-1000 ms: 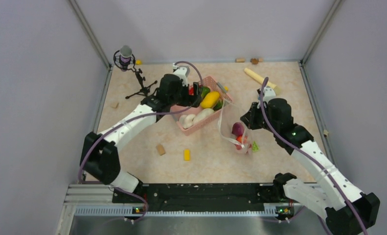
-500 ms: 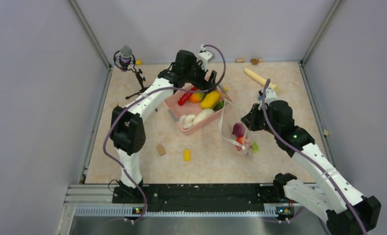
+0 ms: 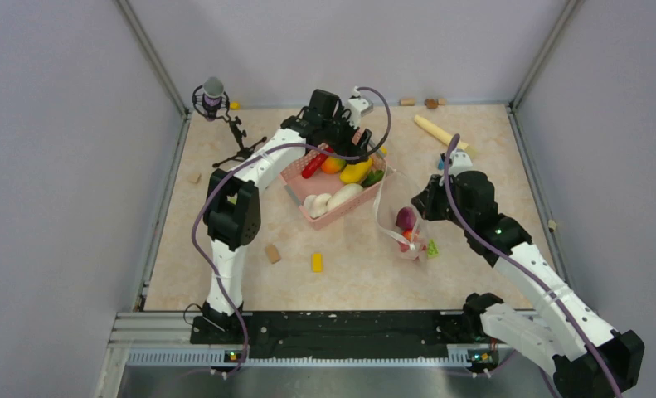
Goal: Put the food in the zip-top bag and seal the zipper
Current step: Place the fake fruit in the zipper food storage bag, then pick up the fake fruit from the bin, then place the fake fruit in the zipper food storage bag.
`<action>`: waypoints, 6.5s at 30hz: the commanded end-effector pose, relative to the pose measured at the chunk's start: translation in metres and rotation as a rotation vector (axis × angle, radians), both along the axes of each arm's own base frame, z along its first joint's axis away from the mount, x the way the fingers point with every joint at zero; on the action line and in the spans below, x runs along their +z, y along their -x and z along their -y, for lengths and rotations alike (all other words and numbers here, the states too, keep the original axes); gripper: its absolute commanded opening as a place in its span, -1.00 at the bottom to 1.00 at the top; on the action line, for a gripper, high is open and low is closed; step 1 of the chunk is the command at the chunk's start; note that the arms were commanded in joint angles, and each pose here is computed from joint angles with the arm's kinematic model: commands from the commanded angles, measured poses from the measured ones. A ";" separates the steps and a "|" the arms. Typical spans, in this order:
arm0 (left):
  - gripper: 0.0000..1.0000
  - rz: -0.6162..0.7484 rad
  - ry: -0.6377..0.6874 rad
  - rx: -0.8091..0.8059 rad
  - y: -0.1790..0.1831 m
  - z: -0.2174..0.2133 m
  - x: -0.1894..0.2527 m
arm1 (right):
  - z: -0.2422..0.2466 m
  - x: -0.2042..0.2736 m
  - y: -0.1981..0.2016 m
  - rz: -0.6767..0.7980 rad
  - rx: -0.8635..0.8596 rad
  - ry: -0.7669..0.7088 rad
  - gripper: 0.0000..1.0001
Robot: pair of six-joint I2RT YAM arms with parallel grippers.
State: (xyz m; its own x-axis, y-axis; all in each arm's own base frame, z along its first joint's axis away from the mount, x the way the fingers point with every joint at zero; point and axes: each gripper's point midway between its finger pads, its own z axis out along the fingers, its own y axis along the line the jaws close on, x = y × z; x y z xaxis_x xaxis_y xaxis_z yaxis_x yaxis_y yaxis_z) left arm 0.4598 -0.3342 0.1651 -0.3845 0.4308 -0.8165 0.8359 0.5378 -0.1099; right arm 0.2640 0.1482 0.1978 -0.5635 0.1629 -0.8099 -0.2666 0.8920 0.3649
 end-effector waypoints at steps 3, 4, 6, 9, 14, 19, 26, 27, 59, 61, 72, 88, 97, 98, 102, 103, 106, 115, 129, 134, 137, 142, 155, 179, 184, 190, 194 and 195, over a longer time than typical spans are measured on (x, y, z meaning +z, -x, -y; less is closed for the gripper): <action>0.65 0.005 0.029 0.017 -0.014 0.007 -0.019 | 0.001 0.012 -0.006 0.046 -0.021 -0.020 -0.95; 0.61 0.002 0.026 0.021 -0.016 0.007 -0.021 | 0.002 0.012 -0.006 0.050 -0.022 -0.019 -0.94; 0.54 -0.008 0.017 0.022 -0.016 0.007 -0.029 | 0.003 0.013 -0.006 0.053 -0.028 -0.016 -0.94; 0.49 -0.028 0.009 0.017 -0.013 0.006 -0.042 | 0.003 0.013 -0.006 0.054 -0.025 -0.015 -0.94; 0.44 -0.042 -0.036 0.031 -0.015 0.000 -0.060 | 0.002 0.011 -0.006 0.046 -0.020 -0.015 -0.94; 0.43 -0.057 -0.070 0.028 -0.012 -0.003 -0.074 | 0.002 0.010 -0.006 0.043 -0.022 -0.011 -0.94; 0.44 -0.048 -0.123 0.036 -0.013 -0.001 -0.089 | 0.002 0.006 -0.008 0.031 -0.025 -0.004 -0.94; 0.43 -0.042 -0.140 0.039 -0.013 -0.001 -0.093 | 0.002 0.005 -0.008 0.031 -0.026 -0.003 -0.94; -1.00 -0.042 -0.188 0.034 -0.007 0.011 -0.095 | 0.004 -0.001 -0.011 0.019 -0.038 0.010 -0.94; -1.00 -0.030 -0.168 0.027 -0.004 0.011 -0.084 | 0.004 0.000 -0.011 0.019 -0.039 0.009 -0.94; -1.00 0.160 -0.005 0.136 0.004 -0.002 0.001 | 0.006 -0.005 -0.014 0.009 -0.055 0.022 -0.94; -1.00 0.355 0.302 0.262 0.041 -0.027 0.141 | 0.008 -0.004 -0.014 0.011 -0.066 0.030 -0.94; -1.00 0.323 0.619 -0.195 0.156 0.005 0.211 | 0.006 0.000 -0.010 0.014 -0.049 0.014 -0.94; -1.00 0.318 0.630 -0.261 0.171 0.009 0.212 | 0.004 0.001 -0.009 0.013 -0.041 0.010 -0.94; -1.00 0.322 0.630 -0.552 0.230 0.028 0.204 | 0.001 0.002 -0.008 0.010 -0.024 0.000 -0.94; -1.00 0.331 0.608 -0.625 0.246 0.034 0.198 | 0.001 0.002 -0.007 0.010 -0.023 -0.001 -0.94; -1.00 0.384 0.538 -0.773 0.276 0.043 0.173 | 0.002 0.005 -0.007 0.016 -0.022 -0.004 -0.94; -1.00 0.323 0.385 -0.981 0.295 0.052 0.109 | 0.001 0.008 -0.004 0.027 -0.012 -0.015 -0.94; -1.00 0.363 0.335 -1.043 0.285 0.075 0.106 | -0.004 0.006 -0.005 0.019 0.010 -0.019 -0.95; -1.00 0.429 0.371 -1.089 0.288 0.077 0.121 | -0.005 0.004 -0.004 0.015 0.020 -0.019 -0.95; -1.00 0.472 0.370 -1.108 0.285 0.081 0.119 | -0.008 0.007 -0.002 0.021 0.039 -0.024 -0.95; -1.00 0.451 0.357 -1.129 0.279 0.088 0.111 | -0.009 0.010 -0.001 0.032 0.049 -0.029 -0.95; -1.00 0.455 0.209 -1.145 0.255 0.093 0.073 | -0.013 0.010 0.002 0.029 0.084 -0.030 -0.95; 0.94 0.490 0.199 -1.003 0.260 0.072 0.096 | -0.012 0.009 0.000 0.030 0.077 -0.021 -0.95; 0.94 0.500 0.262 -0.804 0.244 0.077 0.128 | -0.012 0.009 0.000 0.029 0.076 -0.023 -0.95; 0.95 0.475 0.327 -0.232 0.183 0.057 0.163 | -0.011 0.009 0.000 0.027 0.072 -0.022 -0.95; 0.94 0.465 0.364 0.168 0.140 0.021 0.175 | -0.010 0.009 -0.001 0.029 0.066 -0.020 -0.95; 0.94 0.451 0.367 0.237 0.131 0.013 0.175 | -0.010 0.008 0.000 0.026 0.067 -0.019 -0.95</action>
State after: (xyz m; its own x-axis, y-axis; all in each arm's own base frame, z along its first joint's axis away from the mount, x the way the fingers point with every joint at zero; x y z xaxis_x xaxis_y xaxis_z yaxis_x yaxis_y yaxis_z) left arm 0.2759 -0.3832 0.2889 0.0896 0.2735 -0.9577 0.9284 0.3251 0.1797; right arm 0.2589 0.1575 0.1943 -0.5865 0.1274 -0.7998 -0.3222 0.8693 0.3748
